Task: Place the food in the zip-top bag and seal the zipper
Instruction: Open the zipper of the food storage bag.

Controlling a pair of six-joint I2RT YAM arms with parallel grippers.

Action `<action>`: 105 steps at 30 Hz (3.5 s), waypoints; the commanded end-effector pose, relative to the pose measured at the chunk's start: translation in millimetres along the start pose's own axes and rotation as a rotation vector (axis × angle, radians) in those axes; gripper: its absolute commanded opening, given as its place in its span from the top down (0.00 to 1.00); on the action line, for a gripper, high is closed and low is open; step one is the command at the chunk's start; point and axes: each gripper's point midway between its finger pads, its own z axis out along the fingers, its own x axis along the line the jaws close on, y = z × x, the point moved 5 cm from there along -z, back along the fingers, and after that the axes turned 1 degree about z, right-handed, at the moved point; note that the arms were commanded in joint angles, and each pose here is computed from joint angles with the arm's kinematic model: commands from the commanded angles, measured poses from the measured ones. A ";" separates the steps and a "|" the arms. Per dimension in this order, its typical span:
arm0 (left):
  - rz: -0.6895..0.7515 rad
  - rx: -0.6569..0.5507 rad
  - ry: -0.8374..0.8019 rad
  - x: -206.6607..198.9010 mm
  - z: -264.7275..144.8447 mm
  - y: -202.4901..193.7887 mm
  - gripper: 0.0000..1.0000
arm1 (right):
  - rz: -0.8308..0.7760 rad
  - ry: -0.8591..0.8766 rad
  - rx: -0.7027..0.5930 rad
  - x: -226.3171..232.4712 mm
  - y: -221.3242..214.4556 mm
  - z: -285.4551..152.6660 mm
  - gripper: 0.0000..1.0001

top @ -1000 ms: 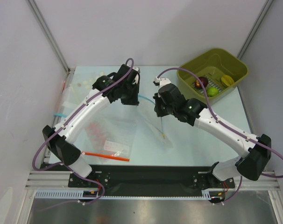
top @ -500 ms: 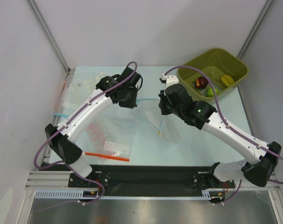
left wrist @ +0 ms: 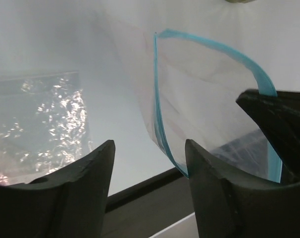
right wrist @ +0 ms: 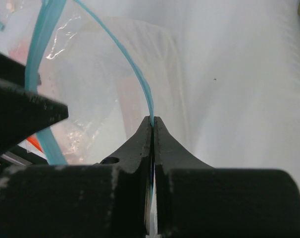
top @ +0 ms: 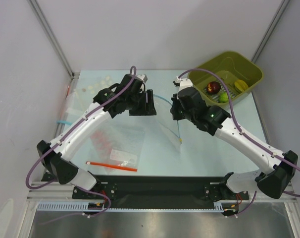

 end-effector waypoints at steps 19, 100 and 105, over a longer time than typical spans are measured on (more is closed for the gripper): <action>-0.340 -0.087 -0.143 -29.1 7.2 -17.8 0.61 | 0.081 -0.010 -0.156 -0.8 14.6 -9.0 0.97; 0.017 0.040 0.171 42.6 57.1 57.8 1.00 | 0.360 0.041 0.187 -26.3 -8.8 164.3 0.51; -0.019 0.022 0.237 54.9 55.8 71.4 1.00 | 0.338 0.008 0.212 -46.4 -5.8 165.2 0.45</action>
